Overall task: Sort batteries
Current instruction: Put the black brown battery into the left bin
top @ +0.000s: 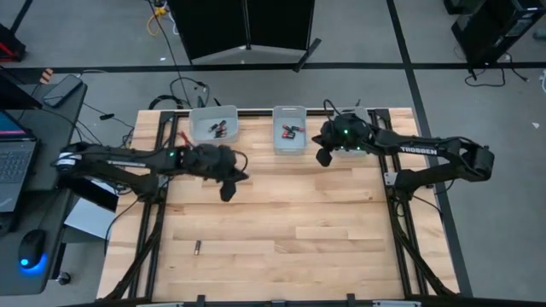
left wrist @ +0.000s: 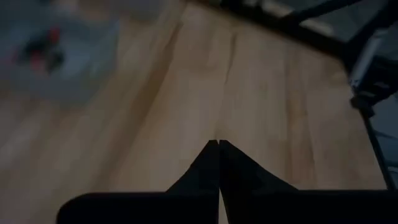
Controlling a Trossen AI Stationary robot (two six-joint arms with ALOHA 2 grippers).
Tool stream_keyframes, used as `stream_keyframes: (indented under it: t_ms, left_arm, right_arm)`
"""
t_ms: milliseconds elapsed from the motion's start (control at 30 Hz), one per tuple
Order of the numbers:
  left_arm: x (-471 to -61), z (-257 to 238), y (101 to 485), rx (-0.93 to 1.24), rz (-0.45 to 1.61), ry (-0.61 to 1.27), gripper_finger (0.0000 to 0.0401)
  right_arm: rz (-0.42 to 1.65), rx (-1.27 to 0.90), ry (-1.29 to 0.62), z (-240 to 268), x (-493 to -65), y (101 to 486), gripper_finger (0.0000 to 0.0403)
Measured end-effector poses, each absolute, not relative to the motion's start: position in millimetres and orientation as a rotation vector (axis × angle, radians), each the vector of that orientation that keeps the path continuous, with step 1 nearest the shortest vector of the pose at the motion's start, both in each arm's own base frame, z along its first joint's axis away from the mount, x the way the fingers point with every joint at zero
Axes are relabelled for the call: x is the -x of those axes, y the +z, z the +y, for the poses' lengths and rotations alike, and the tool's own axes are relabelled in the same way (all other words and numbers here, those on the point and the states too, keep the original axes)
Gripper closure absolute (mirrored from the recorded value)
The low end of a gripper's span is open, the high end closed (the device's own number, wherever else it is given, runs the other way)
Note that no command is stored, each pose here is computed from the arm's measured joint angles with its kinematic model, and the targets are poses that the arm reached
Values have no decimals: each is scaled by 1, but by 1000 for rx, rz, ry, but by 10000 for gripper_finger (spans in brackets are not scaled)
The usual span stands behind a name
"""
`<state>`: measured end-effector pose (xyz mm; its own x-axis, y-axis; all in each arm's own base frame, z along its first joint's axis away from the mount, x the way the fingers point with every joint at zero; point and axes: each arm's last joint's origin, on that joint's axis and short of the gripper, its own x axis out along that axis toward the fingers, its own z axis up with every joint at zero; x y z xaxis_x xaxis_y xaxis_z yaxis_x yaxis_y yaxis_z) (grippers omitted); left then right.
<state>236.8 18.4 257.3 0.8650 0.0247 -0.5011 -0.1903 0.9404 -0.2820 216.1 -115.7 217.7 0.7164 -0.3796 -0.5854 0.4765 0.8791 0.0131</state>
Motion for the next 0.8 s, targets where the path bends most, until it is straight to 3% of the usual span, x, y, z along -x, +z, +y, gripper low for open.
stream_keyframes:
  t_ms: [200, 500, 800]
  left_arm:
    - [-216, -21, 244, 561, 708, 282, 395]
    - [-192, -72, 232, 885, 891, 369, 397]
    - [-181, -106, 203, 1092, 1118, 588, 397]
  right_arm:
    - [537, -90, -396, -108, -232, 219, 394]
    - [532, -56, -343, -101, -242, 214, 367]
    - [579, -53, -326, -104, -254, 194, 389]
